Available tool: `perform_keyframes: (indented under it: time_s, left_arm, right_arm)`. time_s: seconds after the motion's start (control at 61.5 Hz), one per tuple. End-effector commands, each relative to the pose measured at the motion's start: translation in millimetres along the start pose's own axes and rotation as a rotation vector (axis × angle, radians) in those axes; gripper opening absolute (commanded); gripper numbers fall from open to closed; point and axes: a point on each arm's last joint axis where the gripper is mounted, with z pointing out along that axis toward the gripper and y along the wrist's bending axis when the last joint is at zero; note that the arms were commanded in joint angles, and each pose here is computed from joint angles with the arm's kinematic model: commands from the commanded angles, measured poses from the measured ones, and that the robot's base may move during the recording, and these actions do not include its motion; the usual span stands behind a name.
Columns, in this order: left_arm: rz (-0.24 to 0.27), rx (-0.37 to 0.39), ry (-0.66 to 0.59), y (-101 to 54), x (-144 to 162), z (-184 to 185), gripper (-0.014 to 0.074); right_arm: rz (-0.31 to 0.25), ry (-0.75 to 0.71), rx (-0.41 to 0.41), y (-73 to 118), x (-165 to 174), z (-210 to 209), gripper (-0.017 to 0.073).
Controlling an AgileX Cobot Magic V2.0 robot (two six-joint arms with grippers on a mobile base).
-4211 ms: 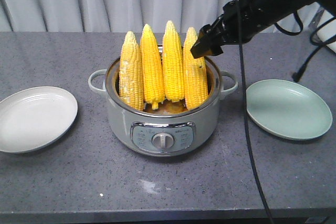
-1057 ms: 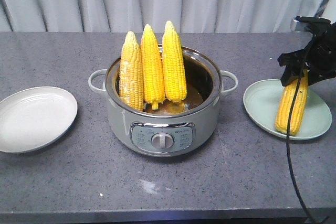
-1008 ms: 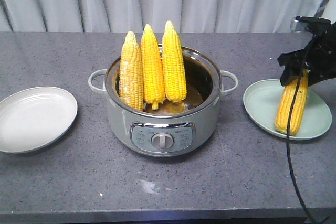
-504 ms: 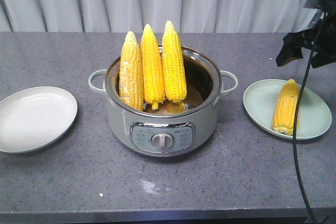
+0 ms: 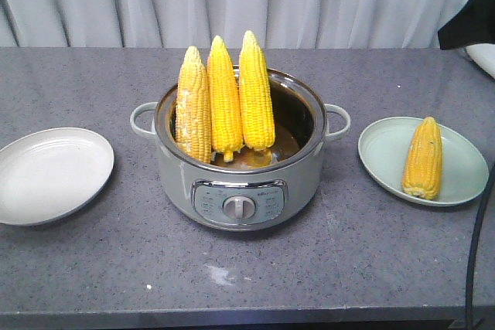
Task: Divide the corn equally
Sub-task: 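Reach the left gripper to the cob nearest the white plate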
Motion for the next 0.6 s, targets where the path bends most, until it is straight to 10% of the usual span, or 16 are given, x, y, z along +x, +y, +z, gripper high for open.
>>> perform_keyframes:
  time_s: [0.0, 0.211, 0.585]
  left_arm:
    - [0.012, 0.062, -0.132, -6.1, -17, -6, 0.0544]
    - [0.122, 0.263, -0.184, -38.4, -28, 27, 0.0544]
    - [0.174, 0.420, -0.151, -99.8, -69, 98, 0.0544]
  right_arm:
    - [-0.032, -0.134, 0.026, 12.8, 3, -25, 0.0595]
    - [-0.039, -0.152, 0.029, 19.0, 10, -33, 0.0594]
    - [-0.033, -0.157, 0.017, 20.1, 10, -33, 0.0594]
